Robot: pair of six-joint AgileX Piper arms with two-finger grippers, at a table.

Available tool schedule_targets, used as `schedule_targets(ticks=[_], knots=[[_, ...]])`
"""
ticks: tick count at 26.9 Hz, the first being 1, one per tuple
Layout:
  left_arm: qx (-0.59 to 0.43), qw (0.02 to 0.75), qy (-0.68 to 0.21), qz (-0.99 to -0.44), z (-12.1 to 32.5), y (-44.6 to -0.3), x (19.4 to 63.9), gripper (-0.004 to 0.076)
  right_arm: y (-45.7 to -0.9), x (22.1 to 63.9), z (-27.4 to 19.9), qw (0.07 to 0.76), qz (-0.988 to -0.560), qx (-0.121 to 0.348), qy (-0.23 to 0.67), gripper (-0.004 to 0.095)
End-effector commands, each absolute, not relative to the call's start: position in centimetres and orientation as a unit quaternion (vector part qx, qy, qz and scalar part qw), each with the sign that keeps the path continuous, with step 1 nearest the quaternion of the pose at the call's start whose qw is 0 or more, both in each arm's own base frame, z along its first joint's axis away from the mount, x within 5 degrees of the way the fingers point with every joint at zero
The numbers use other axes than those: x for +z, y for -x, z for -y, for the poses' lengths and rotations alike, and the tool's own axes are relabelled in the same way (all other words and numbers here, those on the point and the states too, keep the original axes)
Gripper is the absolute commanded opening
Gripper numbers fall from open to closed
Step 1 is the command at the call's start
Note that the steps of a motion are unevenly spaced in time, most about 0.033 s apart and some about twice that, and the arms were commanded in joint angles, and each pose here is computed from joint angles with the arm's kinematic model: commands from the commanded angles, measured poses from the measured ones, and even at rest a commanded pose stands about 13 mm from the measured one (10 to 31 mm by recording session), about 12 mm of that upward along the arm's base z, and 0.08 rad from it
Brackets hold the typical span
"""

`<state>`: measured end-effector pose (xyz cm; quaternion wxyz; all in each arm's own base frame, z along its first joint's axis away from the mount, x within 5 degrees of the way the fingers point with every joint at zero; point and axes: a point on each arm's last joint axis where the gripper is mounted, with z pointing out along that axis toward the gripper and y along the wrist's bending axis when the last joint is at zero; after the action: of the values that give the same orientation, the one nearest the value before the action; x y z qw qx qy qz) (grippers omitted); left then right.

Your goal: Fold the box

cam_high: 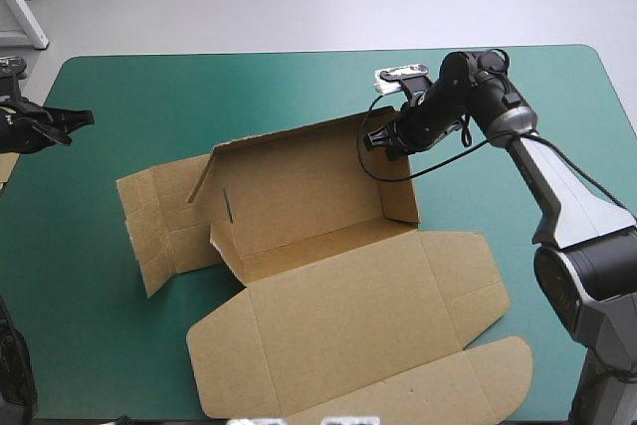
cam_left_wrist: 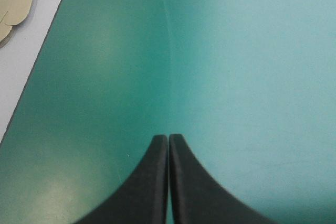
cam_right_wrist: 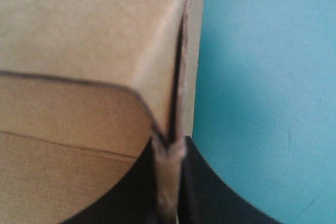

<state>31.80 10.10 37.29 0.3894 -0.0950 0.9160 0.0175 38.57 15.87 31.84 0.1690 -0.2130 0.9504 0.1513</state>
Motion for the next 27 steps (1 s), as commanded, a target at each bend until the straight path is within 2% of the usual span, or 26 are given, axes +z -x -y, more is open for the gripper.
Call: schedule_targets(ticks=[1,3,10,13,18,21,27], knots=[[0.020,0.447,0.098,-0.889,-9.9,-31.2,40.1,-0.0006,-38.7,31.5,-16.1,0.153,-0.950,0.162,0.219,0.0000],[0.013,0.448,0.100,-0.888,-9.8,-31.2,40.1,-0.0006,-39.5,29.8,-16.3,0.138,-0.950,0.158,0.231,0.0000],[-0.012,0.452,0.081,-0.888,-9.2,-31.3,40.1,-0.0007,-40.9,30.1,-17.2,0.228,-0.916,0.174,0.282,0.0024],[-0.015,0.449,0.080,-0.890,-9.1,-31.3,40.1,-0.0008,-40.7,31.1,-17.3,0.249,-0.905,0.183,0.293,0.0113],[-0.016,0.448,0.065,-0.891,-8.5,-31.5,40.0,-0.0008,-40.2,32.7,-17.4,0.274,-0.892,0.202,0.297,0.0359],[-0.015,0.448,0.040,-0.893,-7.6,-31.7,40.0,-0.0008,-39.9,33.1,-17.4,0.272,-0.893,0.205,0.295,0.0459],[-0.008,0.444,-0.004,-0.896,-5.7,-32.1,39.9,-0.0010,-39.0,34.5,-17.1,0.280,-0.890,0.206,0.296,0.0474]])
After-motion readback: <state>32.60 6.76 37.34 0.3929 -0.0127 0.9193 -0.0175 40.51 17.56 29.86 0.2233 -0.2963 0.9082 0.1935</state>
